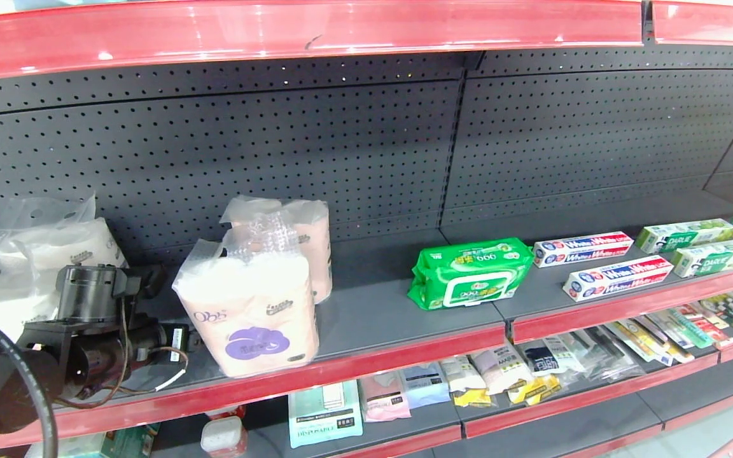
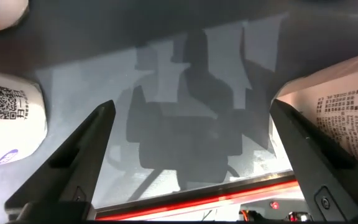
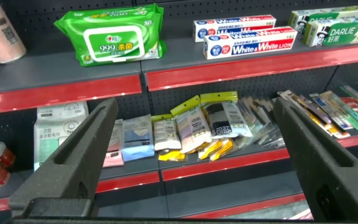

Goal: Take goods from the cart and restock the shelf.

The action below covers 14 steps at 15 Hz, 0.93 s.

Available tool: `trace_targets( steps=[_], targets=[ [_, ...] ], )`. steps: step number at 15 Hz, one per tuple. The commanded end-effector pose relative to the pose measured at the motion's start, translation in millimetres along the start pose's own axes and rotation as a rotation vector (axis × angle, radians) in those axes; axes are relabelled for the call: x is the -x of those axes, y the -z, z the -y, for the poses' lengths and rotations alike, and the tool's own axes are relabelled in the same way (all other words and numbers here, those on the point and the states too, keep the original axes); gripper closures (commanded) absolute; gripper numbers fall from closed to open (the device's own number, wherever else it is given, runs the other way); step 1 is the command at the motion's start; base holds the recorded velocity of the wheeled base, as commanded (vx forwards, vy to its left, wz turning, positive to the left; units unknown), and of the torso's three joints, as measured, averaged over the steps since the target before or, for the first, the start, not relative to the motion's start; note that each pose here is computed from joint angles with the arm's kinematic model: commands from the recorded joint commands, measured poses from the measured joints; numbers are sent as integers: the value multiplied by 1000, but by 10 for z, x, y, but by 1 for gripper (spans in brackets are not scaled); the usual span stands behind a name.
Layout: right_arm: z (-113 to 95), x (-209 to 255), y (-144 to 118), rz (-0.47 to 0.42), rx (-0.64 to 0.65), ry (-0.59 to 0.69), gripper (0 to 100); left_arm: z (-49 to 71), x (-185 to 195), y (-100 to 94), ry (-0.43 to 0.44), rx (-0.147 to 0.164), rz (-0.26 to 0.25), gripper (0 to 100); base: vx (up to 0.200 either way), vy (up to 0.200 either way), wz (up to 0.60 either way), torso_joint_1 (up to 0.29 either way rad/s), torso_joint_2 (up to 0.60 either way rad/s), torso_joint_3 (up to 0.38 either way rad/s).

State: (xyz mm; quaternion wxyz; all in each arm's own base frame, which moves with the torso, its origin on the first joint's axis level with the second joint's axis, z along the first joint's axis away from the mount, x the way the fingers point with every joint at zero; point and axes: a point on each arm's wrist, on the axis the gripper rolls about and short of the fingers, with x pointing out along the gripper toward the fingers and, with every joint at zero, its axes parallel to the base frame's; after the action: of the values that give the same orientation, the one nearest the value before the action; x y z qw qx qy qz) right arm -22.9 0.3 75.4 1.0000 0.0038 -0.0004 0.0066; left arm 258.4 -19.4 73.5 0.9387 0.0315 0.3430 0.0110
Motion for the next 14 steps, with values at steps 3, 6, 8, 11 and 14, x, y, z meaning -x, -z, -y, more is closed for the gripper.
trace_targets(
  steps=[3, 6, 8, 11, 14],
  targets=[
    [0, -1, -1, -1, 0, -1, 0, 47, 11, -4, 13, -10, 4, 0, 0, 0, 0, 0, 0, 0],
    [0, -1, -1, -1, 0, -1, 0, 86, 16, 1, 22, -20, 3, 0, 0, 0, 0, 0, 0, 0],
    [0, -1, -1, -1, 0, -1, 0, 86, 17, 10, 22, -20, 0, 0, 0, 0, 0, 0, 0, 0],
    [0, -1, -1, -1, 0, -1, 0, 113, 20, 2, 30, -21, 4, 0, 0, 0, 0, 0, 0, 0],
    [0, -1, -1, -1, 0, -1, 0, 142, 15, -1, 38, -21, 5, 0, 0, 0, 0, 0, 0, 0]
  ],
)
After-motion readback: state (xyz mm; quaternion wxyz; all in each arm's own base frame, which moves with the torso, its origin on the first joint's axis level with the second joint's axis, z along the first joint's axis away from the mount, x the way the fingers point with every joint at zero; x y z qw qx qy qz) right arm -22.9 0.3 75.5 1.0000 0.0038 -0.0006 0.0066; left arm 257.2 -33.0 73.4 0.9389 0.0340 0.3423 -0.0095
